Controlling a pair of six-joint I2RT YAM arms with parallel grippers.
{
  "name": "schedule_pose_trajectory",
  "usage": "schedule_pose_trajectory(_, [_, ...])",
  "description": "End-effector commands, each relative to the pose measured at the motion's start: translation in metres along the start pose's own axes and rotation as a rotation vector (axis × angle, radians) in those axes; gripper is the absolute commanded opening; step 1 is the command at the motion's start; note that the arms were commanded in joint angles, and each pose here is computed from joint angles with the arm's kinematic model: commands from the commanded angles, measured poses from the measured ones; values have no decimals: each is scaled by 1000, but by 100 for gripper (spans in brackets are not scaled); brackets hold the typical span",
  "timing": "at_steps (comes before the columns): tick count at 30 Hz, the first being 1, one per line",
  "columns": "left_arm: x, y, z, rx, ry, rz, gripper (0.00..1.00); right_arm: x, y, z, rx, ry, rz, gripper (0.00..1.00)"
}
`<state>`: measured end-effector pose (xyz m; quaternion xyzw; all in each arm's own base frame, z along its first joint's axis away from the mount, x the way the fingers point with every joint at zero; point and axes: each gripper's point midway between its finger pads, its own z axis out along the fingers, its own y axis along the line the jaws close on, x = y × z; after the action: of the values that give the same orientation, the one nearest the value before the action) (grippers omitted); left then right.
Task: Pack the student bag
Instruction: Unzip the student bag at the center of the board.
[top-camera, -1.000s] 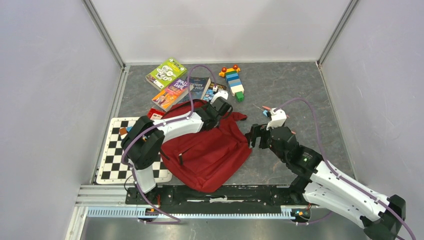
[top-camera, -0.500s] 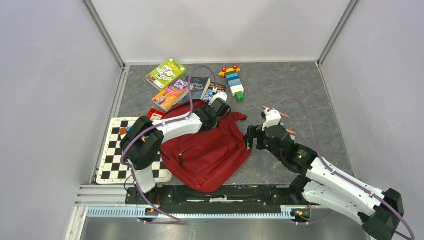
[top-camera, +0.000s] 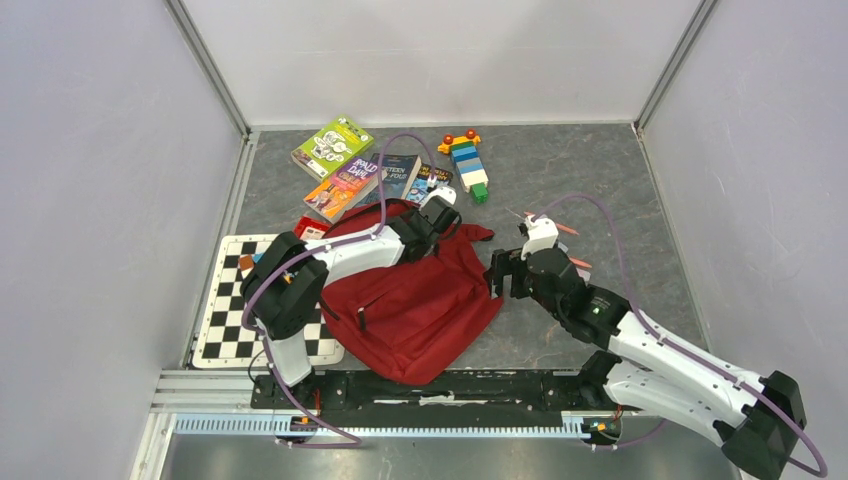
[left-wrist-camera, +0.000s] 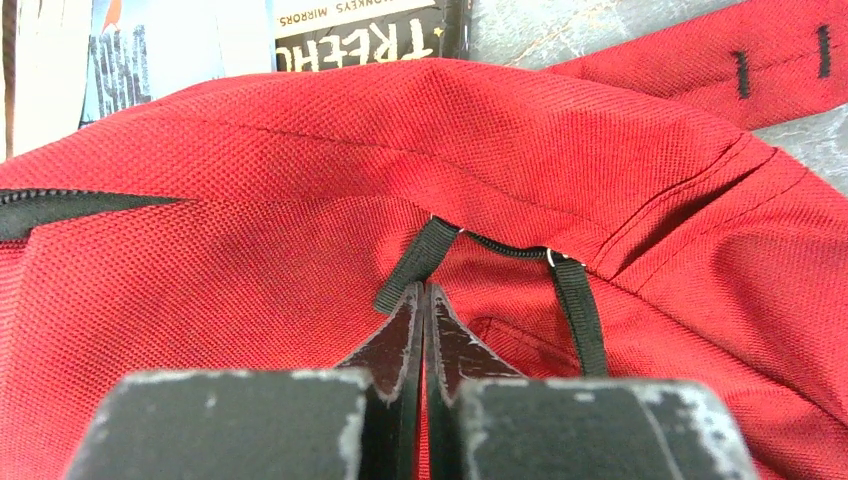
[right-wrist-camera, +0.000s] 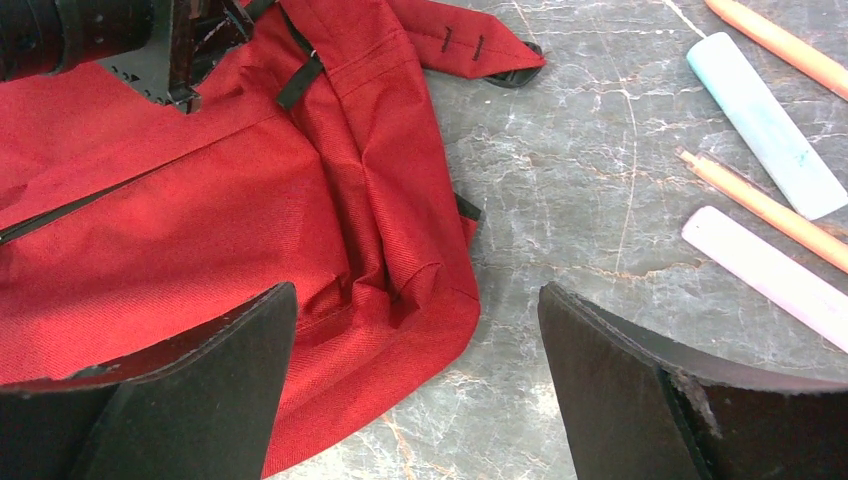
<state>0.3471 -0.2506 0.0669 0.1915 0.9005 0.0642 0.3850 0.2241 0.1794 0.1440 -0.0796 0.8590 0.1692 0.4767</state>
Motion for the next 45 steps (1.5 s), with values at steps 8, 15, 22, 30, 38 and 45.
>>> schedule_pose_trajectory(8, [-17,28,-23,-44,-103,82,12,-21,23,9,-78,-31,-15,95])
schedule_pose_trajectory(15, [-28,16,-18,44,-147,171,35,-20,24,9,-87,-52,20,95])
schedule_pose_trajectory(22, [-30,20,-4,107,-116,182,46,-19,26,9,-93,-29,-14,94])
schedule_pose_trajectory(30, [-18,10,6,199,-78,239,43,-15,26,11,-97,-29,6,95])
schedule_pose_trajectory(38, [-2,15,20,150,-26,287,44,-15,25,10,-95,-31,4,95])
schedule_pose_trajectory(45, [-7,24,21,84,-50,243,11,-11,22,11,-87,-25,-3,95])
